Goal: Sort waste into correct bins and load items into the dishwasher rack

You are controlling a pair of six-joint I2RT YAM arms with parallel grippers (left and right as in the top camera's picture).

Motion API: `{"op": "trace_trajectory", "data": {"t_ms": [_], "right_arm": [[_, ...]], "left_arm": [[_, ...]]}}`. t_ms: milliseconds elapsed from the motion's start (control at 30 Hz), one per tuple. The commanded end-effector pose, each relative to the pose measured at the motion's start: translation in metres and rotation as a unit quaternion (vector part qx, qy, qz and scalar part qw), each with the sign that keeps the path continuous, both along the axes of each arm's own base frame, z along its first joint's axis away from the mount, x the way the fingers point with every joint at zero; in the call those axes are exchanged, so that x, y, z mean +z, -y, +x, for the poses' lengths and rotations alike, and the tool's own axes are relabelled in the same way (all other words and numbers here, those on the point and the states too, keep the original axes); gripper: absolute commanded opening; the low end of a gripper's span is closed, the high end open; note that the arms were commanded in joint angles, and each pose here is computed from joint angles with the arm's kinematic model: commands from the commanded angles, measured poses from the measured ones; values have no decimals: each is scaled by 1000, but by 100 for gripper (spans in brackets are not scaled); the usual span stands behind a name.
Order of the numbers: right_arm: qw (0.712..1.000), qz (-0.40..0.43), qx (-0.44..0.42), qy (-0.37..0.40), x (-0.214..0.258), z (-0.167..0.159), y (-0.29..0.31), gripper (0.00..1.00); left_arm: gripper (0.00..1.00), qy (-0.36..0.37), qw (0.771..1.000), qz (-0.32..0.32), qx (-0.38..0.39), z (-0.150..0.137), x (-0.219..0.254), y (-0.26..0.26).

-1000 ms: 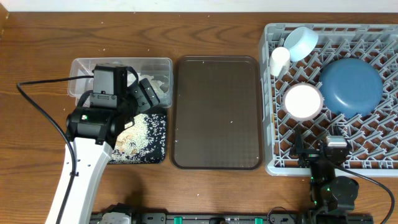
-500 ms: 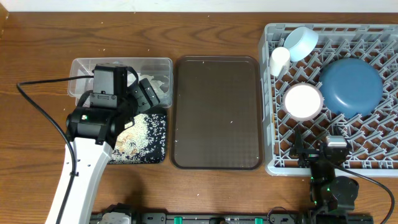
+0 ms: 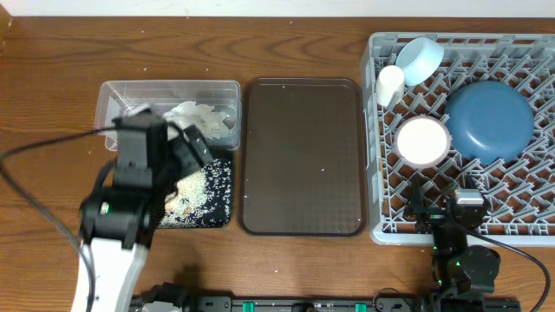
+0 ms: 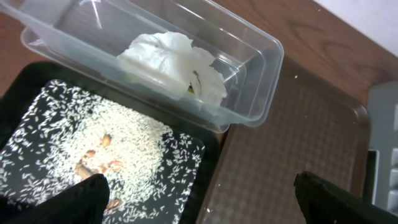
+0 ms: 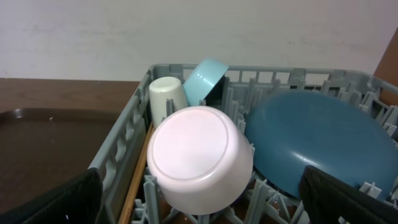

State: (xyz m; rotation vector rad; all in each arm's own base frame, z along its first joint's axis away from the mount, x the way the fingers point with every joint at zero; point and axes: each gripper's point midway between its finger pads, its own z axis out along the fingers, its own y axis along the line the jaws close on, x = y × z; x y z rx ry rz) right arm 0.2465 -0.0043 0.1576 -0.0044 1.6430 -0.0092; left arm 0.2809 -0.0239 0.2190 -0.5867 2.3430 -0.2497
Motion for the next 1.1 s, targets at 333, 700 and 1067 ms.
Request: {"op": "trace_trajectory", "data": {"t_ms": [333, 700, 1067], "right_arm": [[1000, -5, 2, 1, 0, 0, 0, 99], [1000, -6, 2, 1, 0, 0, 0, 99], [1000, -6, 2, 1, 0, 0, 0, 99]], "left_arm": [[98, 167, 986, -6, 20, -75, -25, -18], [98, 308, 951, -28, 21, -67, -26, -17], [98, 427, 904, -11, -22, -36, -29, -7]]}}
